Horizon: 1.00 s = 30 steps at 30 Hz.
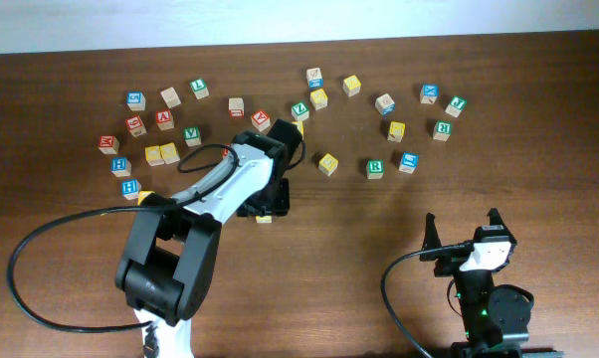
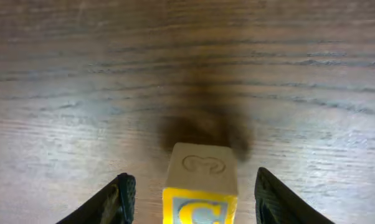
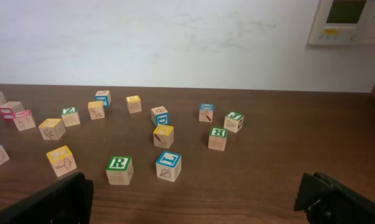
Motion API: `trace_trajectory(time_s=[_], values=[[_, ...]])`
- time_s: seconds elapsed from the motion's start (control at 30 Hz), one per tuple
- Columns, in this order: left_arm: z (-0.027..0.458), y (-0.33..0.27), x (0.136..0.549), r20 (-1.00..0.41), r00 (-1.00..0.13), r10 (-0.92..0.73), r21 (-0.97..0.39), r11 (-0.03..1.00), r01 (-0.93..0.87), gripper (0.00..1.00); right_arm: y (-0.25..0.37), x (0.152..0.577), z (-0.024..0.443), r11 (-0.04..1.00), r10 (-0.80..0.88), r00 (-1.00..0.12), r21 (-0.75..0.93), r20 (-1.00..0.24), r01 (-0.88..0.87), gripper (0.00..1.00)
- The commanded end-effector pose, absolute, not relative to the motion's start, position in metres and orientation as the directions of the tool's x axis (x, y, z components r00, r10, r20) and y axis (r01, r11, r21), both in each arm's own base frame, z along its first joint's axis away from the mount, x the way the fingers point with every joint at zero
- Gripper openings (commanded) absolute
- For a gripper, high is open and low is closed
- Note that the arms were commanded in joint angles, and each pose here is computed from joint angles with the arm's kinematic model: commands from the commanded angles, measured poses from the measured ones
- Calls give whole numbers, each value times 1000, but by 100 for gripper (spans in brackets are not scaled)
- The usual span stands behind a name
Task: Spell out CVPR
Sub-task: 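Release the C block and move the left gripper to the green V block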
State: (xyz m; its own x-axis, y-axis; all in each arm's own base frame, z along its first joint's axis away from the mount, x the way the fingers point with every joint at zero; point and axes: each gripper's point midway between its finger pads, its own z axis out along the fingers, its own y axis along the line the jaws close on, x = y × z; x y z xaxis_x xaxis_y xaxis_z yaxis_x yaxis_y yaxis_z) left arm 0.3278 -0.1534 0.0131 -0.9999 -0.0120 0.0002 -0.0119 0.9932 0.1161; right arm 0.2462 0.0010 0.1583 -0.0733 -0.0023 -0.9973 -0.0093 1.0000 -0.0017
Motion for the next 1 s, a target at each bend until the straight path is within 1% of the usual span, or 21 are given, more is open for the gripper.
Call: trace_trajectory(time_s=[0.0,0.07,0.17,0.2,0.27,0.33,0.4,0.5,0.57,0.73,0.87,0.9,0.97], values=[[40,-152,344,-10,-999,-34,110,993,-35,57,-1,246,156,1000,1,-79,1,-997,2,98],[78,-147,363,-44,-997,-67,92,993,-71,58,-1,246,156,1000,1,-79,1,-997,2,98],[146,-140,395,-147,-982,-118,35,992,-124,58,-1,246,156,1000,1,-79,1,-997,2,98],[172,-130,406,-193,-969,-153,9,987,-158,67,-1,246,156,1000,1,-79,1,-997,2,98],[186,-112,414,-217,-956,-198,-5,979,-202,71,-1,246,155,1000,1,-79,1,-997,2,98],[186,-71,418,-200,-936,-289,5,955,-296,78,-1,246,156,1000,1,-79,1,-997,2,98],[184,-26,416,-175,-906,-386,19,919,-395,99,-1,246,156,1000,1,-79,1,-997,2,98],[182,18,411,-153,-864,-479,31,872,-489,99,-1,246,156,1000,1,-79,1,-997,2,98],[181,25,414,-166,-855,-491,29,864,-502,99,-1,246,156,1000,1,-79,1,-997,2,98],[180,24,417,-170,-855,-491,22,865,-501,99,-1,246,156,1000,1,-79,1,-997,2,98],[179,24,428,-208,-847,-489,1,866,-500,99,-1,246,156,1000,1,-79,1,-997,2,98],[173,23,430,-209,-847,-489,-1,866,-500,99,-1,246,156,1000,1,-79,1,-997,2,98],[145,20,433,-190,-852,-488,-4,868,-496,99,-1,246,156,1000,1,-79,1,-997,2,98]])
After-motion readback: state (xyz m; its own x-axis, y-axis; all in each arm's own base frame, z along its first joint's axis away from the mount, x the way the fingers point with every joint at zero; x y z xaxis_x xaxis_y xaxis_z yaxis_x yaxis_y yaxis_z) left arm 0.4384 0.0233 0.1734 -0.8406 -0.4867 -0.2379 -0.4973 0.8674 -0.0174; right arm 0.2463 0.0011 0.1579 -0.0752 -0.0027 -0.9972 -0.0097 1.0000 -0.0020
